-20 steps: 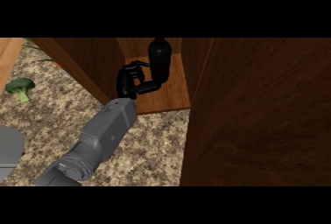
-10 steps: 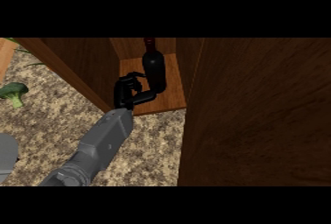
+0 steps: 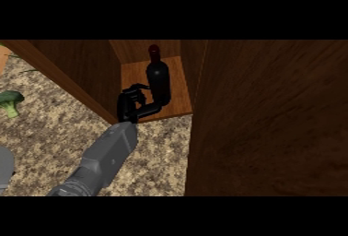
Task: Pick up the wine, place it into the cabinet and close the cabinet
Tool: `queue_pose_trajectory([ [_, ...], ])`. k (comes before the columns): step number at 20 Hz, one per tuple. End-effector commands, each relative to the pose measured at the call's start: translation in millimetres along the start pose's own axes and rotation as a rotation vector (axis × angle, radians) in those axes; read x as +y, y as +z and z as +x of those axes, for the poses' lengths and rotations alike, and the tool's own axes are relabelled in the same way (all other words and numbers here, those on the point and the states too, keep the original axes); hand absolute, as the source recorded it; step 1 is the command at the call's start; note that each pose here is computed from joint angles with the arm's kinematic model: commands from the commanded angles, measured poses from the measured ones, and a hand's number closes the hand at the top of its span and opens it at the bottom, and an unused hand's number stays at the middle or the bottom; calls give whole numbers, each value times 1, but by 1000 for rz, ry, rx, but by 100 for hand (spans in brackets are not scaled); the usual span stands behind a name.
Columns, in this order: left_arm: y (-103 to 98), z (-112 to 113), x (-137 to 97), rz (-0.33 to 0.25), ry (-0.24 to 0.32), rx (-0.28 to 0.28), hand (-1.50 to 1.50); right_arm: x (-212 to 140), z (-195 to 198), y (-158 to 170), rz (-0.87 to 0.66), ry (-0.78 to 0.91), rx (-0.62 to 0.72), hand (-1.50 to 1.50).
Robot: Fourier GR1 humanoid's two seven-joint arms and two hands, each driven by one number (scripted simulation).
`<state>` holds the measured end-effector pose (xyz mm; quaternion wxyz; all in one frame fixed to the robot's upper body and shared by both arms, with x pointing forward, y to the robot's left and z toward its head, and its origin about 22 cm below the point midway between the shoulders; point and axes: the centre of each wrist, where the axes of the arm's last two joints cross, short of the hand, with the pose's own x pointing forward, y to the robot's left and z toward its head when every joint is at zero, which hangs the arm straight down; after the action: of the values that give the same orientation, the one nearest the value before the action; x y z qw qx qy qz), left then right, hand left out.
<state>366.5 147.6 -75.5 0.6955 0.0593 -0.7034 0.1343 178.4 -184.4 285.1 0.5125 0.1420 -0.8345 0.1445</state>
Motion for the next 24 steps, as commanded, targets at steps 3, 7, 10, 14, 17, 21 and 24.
queue_pose_trajectory([
  [3,-5,9,-9,-9,-13,-28,150,0,-2,6,26,-28,7,-150],
  [7,-10,17,-16,10,-27,-30,150,-2,0,-3,27,-29,-3,-150],
  [10,-17,30,-27,-7,-11,-32,150,-11,-3,-4,-15,-24,-5,-150],
  [14,-19,34,-30,3,-28,-44,150,-6,-1,0,13,-24,-17,-150],
  [17,-27,50,-43,10,-14,-48,150,-10,1,4,2,-17,-3,-150],
  [21,-32,62,-52,16,-28,-73,150,-11,-6,6,-23,-15,7,-150],
  [24,-36,72,-60,12,-33,-61,150,-14,-8,-3,-27,-6,7,-150],
])
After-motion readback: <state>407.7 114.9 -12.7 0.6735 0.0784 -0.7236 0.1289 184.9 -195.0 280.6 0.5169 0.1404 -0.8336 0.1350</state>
